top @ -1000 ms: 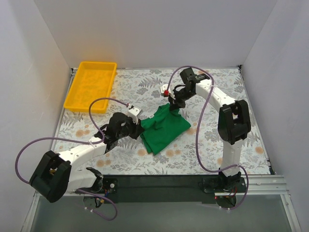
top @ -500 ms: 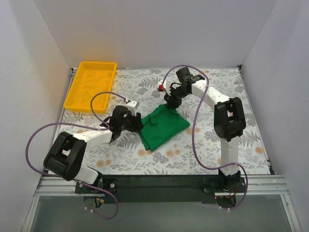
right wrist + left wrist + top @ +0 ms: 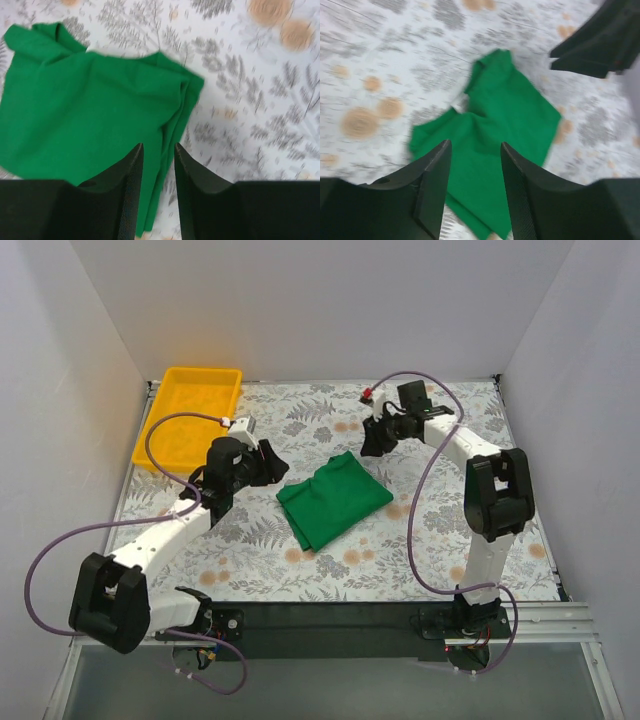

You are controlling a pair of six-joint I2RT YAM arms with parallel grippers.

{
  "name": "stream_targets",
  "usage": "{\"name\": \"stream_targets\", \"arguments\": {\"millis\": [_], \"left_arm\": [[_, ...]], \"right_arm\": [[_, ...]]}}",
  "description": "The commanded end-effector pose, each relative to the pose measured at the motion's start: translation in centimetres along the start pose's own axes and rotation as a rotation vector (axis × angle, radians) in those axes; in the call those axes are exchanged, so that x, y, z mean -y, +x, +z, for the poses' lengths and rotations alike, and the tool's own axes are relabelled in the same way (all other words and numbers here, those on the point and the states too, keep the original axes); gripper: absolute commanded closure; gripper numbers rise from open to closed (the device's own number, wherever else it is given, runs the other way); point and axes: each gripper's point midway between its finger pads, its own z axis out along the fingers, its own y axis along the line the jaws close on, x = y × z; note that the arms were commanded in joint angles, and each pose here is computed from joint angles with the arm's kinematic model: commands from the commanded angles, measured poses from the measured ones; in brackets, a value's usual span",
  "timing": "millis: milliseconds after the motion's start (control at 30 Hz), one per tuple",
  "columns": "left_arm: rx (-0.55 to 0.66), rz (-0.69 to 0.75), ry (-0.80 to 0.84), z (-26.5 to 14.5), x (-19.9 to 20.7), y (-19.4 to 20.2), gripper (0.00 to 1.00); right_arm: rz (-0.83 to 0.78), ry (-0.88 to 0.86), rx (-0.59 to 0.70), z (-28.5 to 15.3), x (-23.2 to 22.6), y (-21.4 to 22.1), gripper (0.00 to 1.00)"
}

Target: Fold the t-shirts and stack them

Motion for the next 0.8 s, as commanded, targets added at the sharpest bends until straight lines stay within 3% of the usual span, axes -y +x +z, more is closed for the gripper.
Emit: {"name": "stream_targets", "arguments": {"millis": [0,33,133,333,767], "left_arm": [[-0.205,-0.120,0.238,-2.2,4.0,5.2,0.59],[-0.223,-0.136,0.221,-2.0,3.6,5.9,0.59],[-0.225,-0.158,0.093,-1.1,0.8,7.4,0.50],[-0.236,-0.079,-0.049,1.0,-2.0,7.2,0.42],[-0.307,-0.092,-0.100,3.0,-3.0,8.4,0.43]], "right_arm": [[0.072,-0.246,0.050,-2.9,-4.4,1.1,0.63],[0.076,-0.218,0.017,-2.7,-4.1,2.1,0.53],[0.103,-0.152,-0.041,-2.7,-3.0,4.5,0.47],[0.181,-0.168,-0.071,-1.6,-2.4,5.9,0.47],[0.220,-0.192,-0.068,-2.3,-2.3,7.6,0.46]]}}
